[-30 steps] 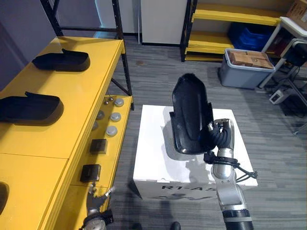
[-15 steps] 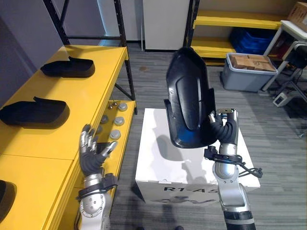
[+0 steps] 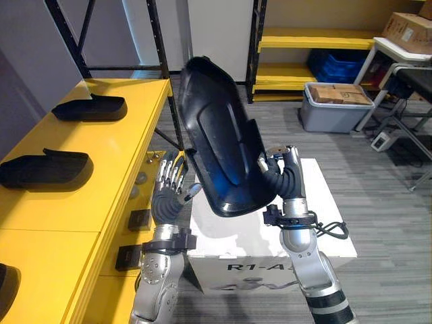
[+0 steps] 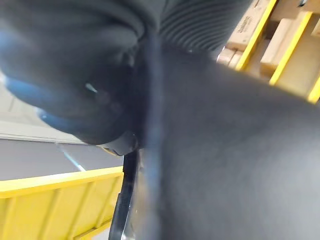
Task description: Walk over and take plastic housings, then place them on the shelf
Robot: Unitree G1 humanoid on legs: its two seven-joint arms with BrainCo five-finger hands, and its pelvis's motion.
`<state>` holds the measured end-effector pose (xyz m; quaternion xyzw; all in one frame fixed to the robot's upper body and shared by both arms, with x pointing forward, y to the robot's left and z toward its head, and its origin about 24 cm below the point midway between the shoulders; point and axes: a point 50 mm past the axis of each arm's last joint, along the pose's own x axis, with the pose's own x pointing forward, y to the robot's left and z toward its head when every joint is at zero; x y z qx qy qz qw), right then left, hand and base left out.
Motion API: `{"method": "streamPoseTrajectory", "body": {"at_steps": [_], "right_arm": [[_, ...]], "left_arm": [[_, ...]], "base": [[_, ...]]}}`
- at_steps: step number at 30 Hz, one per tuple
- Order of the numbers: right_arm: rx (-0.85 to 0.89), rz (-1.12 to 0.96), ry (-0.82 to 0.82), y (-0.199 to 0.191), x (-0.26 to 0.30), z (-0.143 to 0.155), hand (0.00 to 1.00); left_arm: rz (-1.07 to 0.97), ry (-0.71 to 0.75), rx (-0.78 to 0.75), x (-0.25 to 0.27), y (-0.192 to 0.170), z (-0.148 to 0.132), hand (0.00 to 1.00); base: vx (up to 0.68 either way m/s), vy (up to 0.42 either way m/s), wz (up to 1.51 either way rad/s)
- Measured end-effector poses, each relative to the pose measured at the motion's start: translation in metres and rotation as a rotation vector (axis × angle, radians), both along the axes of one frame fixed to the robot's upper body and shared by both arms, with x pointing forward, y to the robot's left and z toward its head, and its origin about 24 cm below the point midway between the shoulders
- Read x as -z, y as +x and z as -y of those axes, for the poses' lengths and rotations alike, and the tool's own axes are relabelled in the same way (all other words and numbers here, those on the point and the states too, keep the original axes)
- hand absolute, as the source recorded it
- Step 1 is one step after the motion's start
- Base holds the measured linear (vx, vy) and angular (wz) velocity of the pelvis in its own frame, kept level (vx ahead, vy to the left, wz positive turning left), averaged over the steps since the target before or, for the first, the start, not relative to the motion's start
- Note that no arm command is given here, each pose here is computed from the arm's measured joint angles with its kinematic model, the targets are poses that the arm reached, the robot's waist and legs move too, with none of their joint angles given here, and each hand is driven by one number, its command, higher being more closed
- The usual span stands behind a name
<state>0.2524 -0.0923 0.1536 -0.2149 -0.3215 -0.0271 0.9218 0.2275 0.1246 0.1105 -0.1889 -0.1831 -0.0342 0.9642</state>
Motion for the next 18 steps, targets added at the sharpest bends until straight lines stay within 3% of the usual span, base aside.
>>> {"method": "streamPoseTrajectory", "body": {"at_steps": [17,18], "right_arm": [[-0.094,-0.006,-0.065,-0.007,0.006,-0.018,1.0],[-0.102,-0.007,-0.072,-0.008,0.006,-0.02,1.0]], "left_arm": [[-0.16,-0.061,-0.006,0.026,0.011,0.007,0.0],[-0.179,-0.076,-0.001,0.029,0.012,0.008,1.0]], "base": [[0.0,0.005,-0.02],[0.0,0.0,0.0]]}}
